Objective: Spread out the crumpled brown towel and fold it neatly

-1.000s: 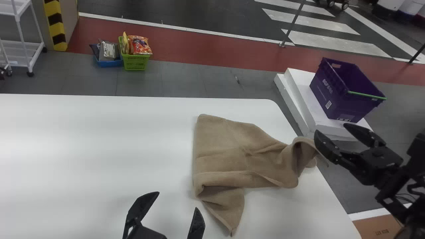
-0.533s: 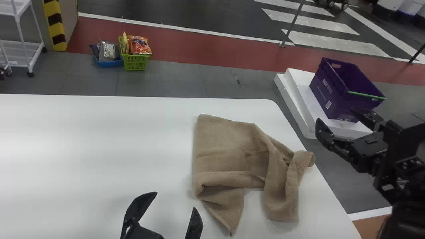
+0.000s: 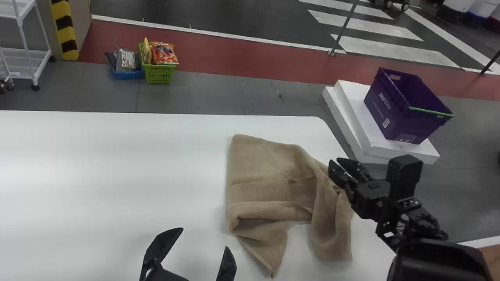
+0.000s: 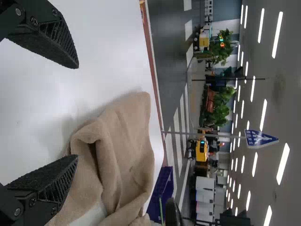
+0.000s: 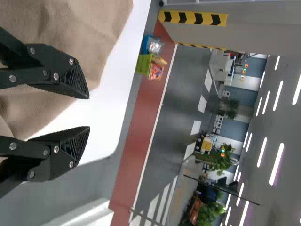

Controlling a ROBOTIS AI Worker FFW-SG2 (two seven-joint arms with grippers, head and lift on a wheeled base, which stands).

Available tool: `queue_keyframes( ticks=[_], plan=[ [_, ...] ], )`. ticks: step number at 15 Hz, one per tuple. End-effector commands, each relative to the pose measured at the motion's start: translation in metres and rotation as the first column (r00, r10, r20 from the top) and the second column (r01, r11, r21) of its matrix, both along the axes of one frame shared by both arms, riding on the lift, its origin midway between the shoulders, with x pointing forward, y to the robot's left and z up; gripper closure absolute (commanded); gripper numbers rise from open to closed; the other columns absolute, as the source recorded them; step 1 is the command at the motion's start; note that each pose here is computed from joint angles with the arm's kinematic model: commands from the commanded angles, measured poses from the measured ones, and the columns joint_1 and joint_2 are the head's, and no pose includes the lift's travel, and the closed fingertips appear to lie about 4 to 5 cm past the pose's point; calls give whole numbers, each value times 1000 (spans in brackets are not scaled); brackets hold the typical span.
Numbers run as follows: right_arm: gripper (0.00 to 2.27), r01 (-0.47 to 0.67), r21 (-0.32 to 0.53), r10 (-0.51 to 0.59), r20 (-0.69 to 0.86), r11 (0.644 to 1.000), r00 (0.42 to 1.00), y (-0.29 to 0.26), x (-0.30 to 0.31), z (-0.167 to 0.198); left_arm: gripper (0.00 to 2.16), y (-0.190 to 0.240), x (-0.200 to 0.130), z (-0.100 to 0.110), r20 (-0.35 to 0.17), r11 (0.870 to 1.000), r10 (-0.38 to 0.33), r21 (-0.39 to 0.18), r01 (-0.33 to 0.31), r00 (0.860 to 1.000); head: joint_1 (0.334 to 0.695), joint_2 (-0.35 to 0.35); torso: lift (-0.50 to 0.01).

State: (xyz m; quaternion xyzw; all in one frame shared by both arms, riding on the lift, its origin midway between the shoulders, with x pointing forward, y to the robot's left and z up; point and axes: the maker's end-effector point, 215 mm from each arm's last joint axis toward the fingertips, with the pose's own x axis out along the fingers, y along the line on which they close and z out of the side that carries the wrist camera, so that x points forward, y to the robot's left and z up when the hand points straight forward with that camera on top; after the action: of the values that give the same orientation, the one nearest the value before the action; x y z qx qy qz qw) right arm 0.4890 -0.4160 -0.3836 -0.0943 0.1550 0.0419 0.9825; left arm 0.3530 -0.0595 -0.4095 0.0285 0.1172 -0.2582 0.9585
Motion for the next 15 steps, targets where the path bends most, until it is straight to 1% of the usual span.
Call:
queue_keyframes(
  ticks=[1, 3, 5, 6, 8, 11, 13, 15],
  plan=[
    [2105, -31, 44, 32, -36, 999, 999, 20, 6, -28, 154, 1, 1, 2, 5, 1000, 3, -1, -3, 1000, 695, -350, -126],
    [2105, -58, 64, 62, -67, 996, 996, 38, 11, -48, 154, 2, 2, 6, 9, 1000, 5, -7, -4, 1000, 695, -350, -126],
    [2105, -86, 64, 92, -90, 994, 992, 56, 14, -57, 154, 2, 2, 8, 10, 1000, 4, -11, -4, 1000, 695, -350, -126],
    [2105, -98, 69, 105, -104, 993, 989, 65, 13, -62, 154, 9, 4, 6, 10, 1000, 18, -7, -18, 1000, 695, -350, -126],
    [2105, -130, 86, 141, -139, 988, 980, 88, 8, -73, 154, 13, 6, 6, 10, 1000, 25, -7, -25, 1000, 695, -350, -126],
    [2105, -189, 104, 206, -188, 976, 960, 128, 0, -93, 154, 13, 6, 11, 18, 999, 27, -18, -26, 999, 695, -350, -126],
    [2105, -234, 121, 256, -210, 965, 944, 160, -5, -102, 154, 13, 6, 11, 19, 999, 27, -19, -26, 999, 695, -350, -126],
    [2105, -277, 127, 299, -215, 953, 930, 197, -4, -101, 154, 12, 6, 13, 22, 999, 27, -26, -27, 999, 695, -350, -126]
  ],
)
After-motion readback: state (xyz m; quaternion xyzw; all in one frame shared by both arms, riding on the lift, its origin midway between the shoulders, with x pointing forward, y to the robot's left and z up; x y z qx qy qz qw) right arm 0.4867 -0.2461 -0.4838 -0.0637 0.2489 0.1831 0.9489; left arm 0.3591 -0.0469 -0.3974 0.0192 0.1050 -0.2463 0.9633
